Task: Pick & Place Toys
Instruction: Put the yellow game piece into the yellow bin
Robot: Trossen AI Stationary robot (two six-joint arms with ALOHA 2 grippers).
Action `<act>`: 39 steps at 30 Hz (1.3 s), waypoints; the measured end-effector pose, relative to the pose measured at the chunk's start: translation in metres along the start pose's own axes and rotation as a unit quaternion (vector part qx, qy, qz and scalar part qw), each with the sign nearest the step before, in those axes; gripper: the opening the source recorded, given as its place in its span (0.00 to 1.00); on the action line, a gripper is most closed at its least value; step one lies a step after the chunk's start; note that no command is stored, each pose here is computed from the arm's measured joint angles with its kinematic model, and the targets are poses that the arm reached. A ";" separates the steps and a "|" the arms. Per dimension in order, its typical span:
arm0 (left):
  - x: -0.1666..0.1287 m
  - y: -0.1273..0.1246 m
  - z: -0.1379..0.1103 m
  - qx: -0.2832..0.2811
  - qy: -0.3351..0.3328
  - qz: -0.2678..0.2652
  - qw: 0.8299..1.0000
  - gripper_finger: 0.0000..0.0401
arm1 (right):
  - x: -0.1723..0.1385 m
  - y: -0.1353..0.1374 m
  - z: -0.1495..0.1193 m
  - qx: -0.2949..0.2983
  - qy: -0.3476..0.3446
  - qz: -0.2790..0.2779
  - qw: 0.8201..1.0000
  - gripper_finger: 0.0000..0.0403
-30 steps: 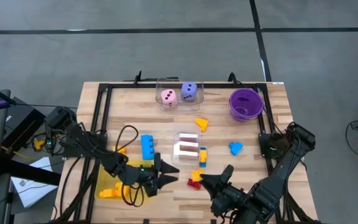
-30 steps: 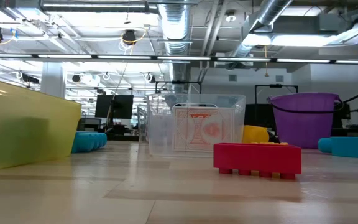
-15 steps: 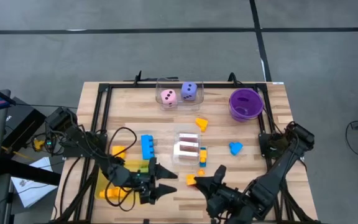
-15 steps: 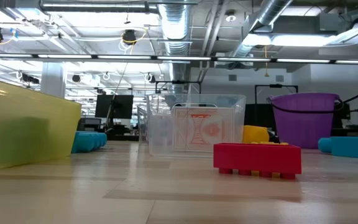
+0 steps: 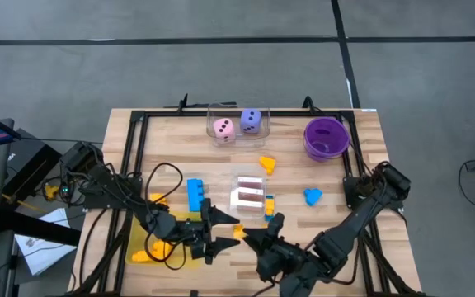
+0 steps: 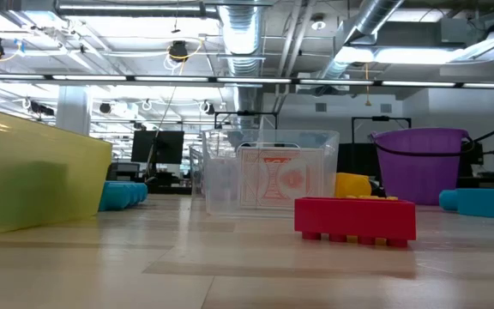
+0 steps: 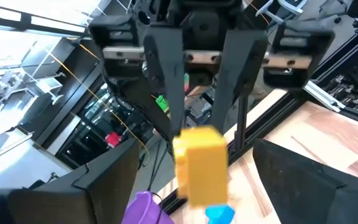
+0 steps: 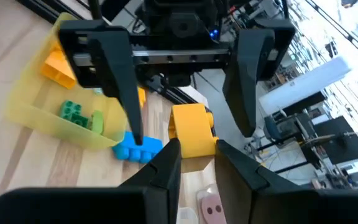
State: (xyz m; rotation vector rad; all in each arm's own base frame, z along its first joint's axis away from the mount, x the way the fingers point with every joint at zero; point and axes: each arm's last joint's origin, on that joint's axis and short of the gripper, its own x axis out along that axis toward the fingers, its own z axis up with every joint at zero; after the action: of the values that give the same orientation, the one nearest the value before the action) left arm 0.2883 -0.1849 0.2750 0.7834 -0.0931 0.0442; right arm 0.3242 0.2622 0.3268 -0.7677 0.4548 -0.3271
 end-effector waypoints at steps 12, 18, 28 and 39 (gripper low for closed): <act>0.001 0.001 -0.001 -0.001 0.005 0.004 1.000 0.67 | 0.001 -0.001 0.001 0.007 0.001 -0.013 1.000 0.19; 0.002 0.003 -0.003 -0.012 0.014 0.012 1.000 0.60 | 0.002 -0.002 0.001 0.008 0.002 -0.014 1.000 0.19; 0.003 0.003 -0.004 -0.016 0.015 0.014 1.000 0.51 | 0.001 -0.002 0.001 0.008 0.001 -0.013 1.000 0.19; 0.008 0.008 -0.010 -0.047 0.024 0.023 0.998 0.34 | 0.002 -0.002 0.001 0.008 0.002 -0.013 1.000 0.19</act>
State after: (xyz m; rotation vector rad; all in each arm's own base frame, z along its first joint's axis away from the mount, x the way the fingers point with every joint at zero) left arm 0.2959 -0.1718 0.2746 0.6852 -0.0676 0.1019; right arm 0.3256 0.2607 0.3279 -0.7576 0.4450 -0.3555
